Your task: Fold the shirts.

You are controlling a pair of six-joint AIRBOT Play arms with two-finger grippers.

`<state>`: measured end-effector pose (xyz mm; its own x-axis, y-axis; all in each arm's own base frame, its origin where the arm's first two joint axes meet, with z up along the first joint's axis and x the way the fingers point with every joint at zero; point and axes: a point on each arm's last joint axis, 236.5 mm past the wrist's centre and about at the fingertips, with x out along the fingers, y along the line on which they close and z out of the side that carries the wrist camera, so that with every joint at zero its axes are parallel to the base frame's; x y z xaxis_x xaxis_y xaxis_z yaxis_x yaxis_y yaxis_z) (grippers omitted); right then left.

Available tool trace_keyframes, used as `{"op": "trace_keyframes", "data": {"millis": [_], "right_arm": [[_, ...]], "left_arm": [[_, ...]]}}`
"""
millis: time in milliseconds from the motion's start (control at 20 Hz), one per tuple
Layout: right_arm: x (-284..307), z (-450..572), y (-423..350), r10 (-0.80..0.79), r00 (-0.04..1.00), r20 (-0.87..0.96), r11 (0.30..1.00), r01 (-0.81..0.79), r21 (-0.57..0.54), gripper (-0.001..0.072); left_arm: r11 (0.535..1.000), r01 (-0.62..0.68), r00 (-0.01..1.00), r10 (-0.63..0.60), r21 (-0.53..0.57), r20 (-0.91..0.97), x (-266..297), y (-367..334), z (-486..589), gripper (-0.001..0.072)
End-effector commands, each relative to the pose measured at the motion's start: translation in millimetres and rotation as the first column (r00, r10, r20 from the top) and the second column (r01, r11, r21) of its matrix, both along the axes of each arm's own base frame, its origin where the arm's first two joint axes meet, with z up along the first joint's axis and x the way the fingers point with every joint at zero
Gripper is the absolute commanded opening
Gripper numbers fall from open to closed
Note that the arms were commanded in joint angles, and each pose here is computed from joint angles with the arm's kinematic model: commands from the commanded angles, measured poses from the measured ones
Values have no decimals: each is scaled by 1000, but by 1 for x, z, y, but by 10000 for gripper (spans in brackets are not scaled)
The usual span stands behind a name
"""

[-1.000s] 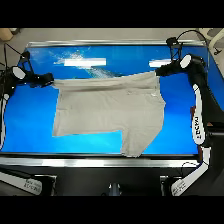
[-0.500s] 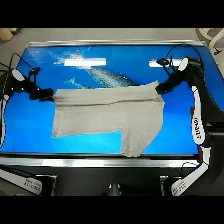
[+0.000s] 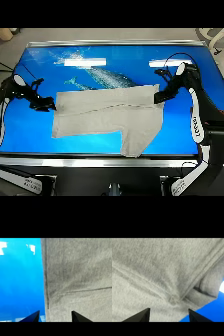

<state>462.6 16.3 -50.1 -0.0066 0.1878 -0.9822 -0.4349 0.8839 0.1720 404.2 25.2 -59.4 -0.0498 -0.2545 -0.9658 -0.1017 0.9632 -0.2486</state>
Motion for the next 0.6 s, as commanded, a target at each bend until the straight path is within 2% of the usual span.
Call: {"op": "trace_keyframes", "data": {"millis": [0,100,200,350,550], "right_arm": [[-35,27,-38,-47,994,-96,999,46,-9,494],[-61,38,-60,-89,984,-153,996,89,-7,475],[-81,38,-69,-111,983,-143,994,107,-37,419],[-100,29,-60,-109,988,-113,994,107,-19,419],[-116,20,-56,-96,984,-149,995,95,-12,419]], "left_arm": [[996,-89,994,88,-10,-59,-23,20,21,501],[992,-122,989,120,-14,-82,-52,25,24,499],[989,-148,982,145,-19,-122,-95,16,5,498],[992,-122,982,116,-30,-152,-151,0,-29,498],[978,-180,979,168,-102,-119,-145,-20,-38,498]]}}
